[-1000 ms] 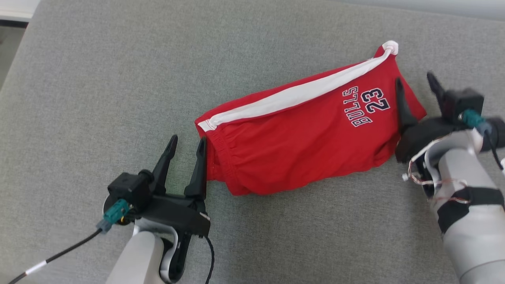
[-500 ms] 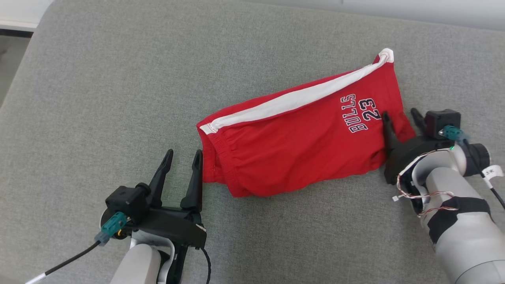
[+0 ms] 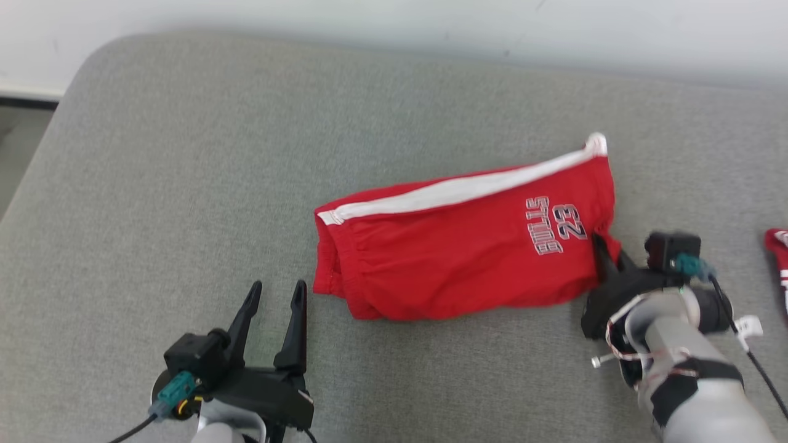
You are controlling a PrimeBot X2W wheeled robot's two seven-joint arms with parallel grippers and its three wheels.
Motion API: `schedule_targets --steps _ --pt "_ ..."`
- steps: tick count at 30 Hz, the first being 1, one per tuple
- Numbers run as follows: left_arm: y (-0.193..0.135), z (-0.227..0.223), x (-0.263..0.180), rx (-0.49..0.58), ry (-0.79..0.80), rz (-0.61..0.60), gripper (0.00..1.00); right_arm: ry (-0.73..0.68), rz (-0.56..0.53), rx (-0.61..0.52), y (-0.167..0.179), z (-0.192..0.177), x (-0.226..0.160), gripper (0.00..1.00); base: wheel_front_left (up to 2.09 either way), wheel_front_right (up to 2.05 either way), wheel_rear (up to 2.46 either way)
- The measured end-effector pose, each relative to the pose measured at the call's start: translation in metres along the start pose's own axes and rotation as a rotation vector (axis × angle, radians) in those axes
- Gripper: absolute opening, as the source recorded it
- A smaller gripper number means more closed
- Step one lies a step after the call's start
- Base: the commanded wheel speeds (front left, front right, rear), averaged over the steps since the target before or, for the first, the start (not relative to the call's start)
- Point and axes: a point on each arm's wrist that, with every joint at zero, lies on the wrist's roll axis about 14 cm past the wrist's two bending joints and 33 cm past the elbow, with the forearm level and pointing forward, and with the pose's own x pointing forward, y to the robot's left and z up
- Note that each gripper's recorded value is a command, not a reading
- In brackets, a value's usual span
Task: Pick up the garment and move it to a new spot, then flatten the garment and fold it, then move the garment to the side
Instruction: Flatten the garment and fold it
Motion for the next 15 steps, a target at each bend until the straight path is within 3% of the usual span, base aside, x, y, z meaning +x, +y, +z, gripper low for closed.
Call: schedule_targets --steps 15 --pt "-0.024 -0.005 -0.021 -0.004 0.008 -0.058 1.00 -0.102 -0.102 0.096 -0.033 -0.001 -0.065 0.00 0.00 0.00 0.00"
